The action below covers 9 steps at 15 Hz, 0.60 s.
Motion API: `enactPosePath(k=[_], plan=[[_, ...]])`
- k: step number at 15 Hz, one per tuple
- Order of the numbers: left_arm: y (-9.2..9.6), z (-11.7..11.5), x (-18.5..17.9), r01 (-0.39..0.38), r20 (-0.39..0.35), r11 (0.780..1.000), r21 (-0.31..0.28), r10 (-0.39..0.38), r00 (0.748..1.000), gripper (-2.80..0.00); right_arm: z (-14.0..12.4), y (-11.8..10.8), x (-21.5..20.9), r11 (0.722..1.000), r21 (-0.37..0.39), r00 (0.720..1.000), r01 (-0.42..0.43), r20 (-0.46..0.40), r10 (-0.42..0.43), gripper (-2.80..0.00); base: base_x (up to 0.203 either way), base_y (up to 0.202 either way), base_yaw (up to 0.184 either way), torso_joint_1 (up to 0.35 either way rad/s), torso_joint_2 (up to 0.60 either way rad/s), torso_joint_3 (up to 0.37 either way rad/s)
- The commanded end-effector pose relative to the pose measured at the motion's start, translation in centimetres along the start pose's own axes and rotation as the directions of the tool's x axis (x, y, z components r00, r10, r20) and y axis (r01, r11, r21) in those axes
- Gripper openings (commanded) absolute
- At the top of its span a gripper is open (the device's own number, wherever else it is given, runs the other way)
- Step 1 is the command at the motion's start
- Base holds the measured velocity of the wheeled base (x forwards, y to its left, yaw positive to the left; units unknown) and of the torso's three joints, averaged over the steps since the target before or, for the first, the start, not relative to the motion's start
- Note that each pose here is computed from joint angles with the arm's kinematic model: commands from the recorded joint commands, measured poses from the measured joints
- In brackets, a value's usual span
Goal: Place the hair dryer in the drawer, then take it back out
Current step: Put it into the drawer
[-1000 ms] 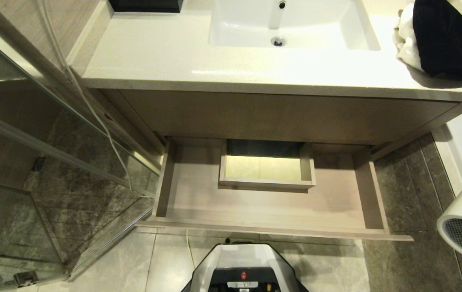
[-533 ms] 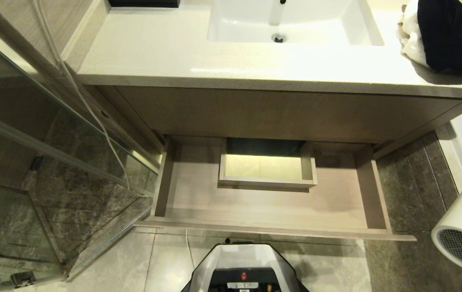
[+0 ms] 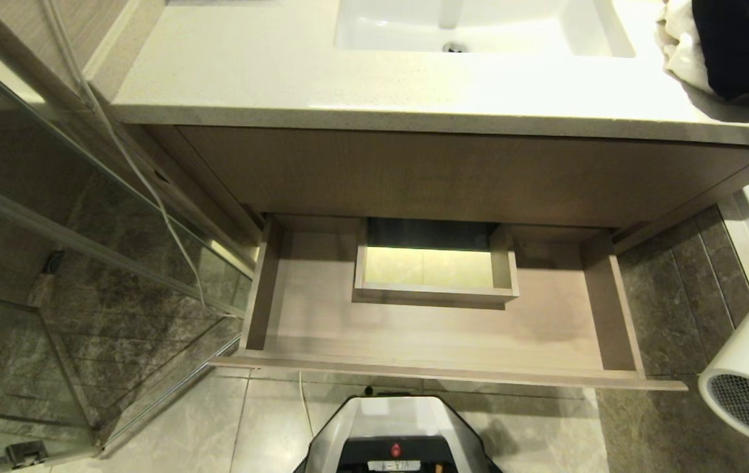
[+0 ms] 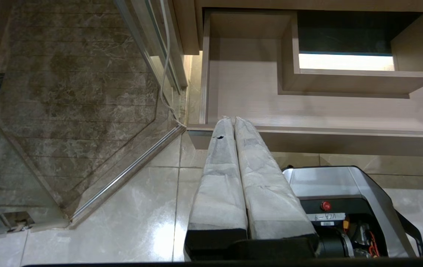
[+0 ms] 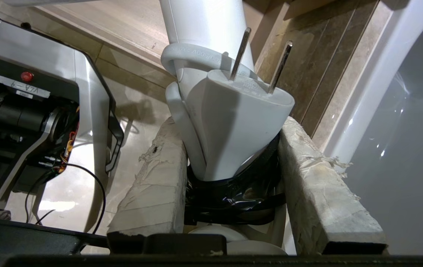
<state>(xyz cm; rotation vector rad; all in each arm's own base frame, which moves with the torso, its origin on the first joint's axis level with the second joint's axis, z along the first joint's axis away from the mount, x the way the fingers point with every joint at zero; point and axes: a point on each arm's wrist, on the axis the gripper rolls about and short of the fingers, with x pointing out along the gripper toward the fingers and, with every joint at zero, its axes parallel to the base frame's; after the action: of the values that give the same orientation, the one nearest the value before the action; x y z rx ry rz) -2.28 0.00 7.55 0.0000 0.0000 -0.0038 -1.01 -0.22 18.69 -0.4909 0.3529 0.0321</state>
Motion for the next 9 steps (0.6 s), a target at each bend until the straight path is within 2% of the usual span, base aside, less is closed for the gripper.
enactPosePath(k=[1, 9], plan=[[0.00, -0.04, 0.01, -0.001, -0.002, 1.000, 0.000, 0.001, 1.000, -2.80, -0.09, 0.05, 0.11, 1.000, -0.003, 1.000, 0.000, -0.001, 0.000, -2.80, 0.000, 0.000, 0.000, -0.176, 0.32, 0.139], [0.00, -0.04, 0.01, -0.001, -0.002, 1.000, 0.000, 0.001, 1.000, -2.80, -0.45, 0.24, 0.17, 1.000, 0.001, 1.000, 0.001, 0.001, -0.001, -2.80, 0.000, 0.000, 0.000, -0.184, 0.34, 0.142]])
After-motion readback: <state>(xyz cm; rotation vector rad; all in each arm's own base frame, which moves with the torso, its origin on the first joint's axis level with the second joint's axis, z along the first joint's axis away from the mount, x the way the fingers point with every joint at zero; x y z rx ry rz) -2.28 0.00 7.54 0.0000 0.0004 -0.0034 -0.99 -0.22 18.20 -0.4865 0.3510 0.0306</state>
